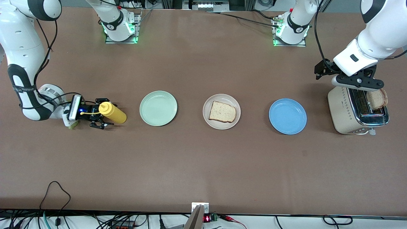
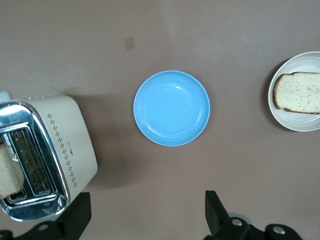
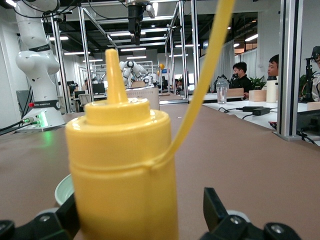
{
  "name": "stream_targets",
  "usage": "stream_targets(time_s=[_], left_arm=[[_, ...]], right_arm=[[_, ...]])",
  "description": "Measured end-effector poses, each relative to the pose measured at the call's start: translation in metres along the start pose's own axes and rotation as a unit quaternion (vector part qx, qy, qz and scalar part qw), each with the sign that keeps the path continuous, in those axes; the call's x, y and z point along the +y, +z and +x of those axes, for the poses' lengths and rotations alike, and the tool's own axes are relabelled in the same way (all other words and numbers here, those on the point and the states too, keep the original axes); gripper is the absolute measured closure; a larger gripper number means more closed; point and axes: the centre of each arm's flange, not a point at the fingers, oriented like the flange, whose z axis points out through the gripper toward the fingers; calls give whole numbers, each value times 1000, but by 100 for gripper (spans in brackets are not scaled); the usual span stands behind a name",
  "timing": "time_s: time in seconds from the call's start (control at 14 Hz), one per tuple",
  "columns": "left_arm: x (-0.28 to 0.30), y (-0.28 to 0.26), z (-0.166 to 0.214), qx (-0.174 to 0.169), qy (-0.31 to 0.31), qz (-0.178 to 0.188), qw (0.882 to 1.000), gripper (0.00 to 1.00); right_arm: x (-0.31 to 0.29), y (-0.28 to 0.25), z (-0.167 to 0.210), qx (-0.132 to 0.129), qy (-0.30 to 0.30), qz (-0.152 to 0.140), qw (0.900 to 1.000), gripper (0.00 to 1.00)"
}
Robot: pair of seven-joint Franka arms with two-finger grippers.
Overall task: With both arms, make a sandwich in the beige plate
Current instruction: 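Move the right gripper to the green lettuce leaf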
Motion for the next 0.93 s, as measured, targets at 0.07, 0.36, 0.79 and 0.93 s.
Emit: stream_targets(time_s=[0.07, 0.36, 0.79, 0.93], left_arm=[[0, 0, 0, 0, -9, 0, 1000, 0], [4, -12, 1, 10, -29, 0, 1000, 0], [7, -16, 1, 15, -28, 1, 999, 0], [8, -16, 1, 15, -28, 1, 1000, 0]], right_arm=[[-2, -9, -1, -7, 1, 2, 1000, 0], [-10, -56, 6, -49, 28, 9, 998, 0], [-12, -134, 80, -200, 108, 0, 974, 0], [-8, -152, 114, -270, 142, -23, 952, 0]])
